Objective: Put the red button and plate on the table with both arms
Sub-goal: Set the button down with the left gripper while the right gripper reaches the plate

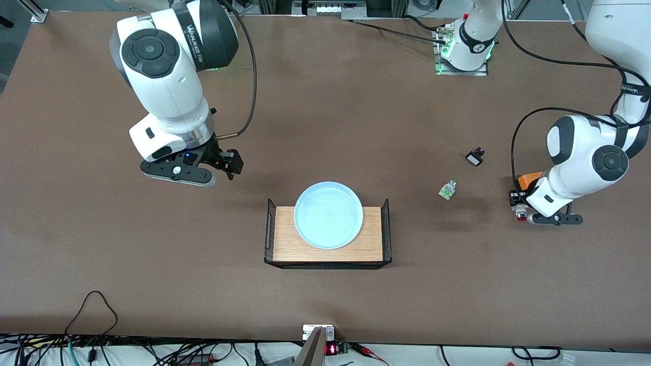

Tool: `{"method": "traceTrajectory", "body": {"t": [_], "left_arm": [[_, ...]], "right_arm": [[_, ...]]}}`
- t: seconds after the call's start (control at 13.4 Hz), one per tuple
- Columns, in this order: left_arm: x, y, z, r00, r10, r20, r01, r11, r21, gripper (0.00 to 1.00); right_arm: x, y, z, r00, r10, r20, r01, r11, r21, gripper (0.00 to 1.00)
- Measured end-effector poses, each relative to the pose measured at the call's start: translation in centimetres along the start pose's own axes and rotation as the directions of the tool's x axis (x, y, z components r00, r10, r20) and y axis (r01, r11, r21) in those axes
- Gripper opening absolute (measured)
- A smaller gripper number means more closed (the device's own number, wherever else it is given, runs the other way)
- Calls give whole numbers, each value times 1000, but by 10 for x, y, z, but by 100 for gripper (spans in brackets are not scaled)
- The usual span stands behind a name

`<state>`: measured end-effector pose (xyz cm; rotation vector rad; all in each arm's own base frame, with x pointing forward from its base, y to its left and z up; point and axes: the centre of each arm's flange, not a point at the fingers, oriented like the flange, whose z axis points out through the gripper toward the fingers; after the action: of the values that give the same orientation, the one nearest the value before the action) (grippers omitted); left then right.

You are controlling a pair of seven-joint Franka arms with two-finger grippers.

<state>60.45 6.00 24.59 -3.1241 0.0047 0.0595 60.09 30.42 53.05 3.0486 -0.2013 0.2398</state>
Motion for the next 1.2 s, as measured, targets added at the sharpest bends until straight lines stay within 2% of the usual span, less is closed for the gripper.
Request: {"method": "traceTrajectory", "body": {"t": [0.15,0.37,0.67,0.75,1.2], "left_arm": [[-13,-2,22,1000,-6,2,6,1000,-10,33],[-27,-13,48,1000,-28,3,28,999,-25,33],[-31,-11,52,1000,-25,12,26,999,-28,33],[-31,-10,52,1000,-24,13,24,999,-29,38],[-30,-7,43,1000,-4,17,4,1000,-25,96]], "right_arm": [[-8,-21,-14,999,-34,-17,35,998,51,100],[-22,-69,-12,995,-85,-60,94,982,165,100],[-35,-119,37,986,-139,-89,154,968,196,100],[-40,-131,51,984,-151,-94,167,966,197,100],[-45,-156,111,980,-172,-96,187,964,188,100]]}}
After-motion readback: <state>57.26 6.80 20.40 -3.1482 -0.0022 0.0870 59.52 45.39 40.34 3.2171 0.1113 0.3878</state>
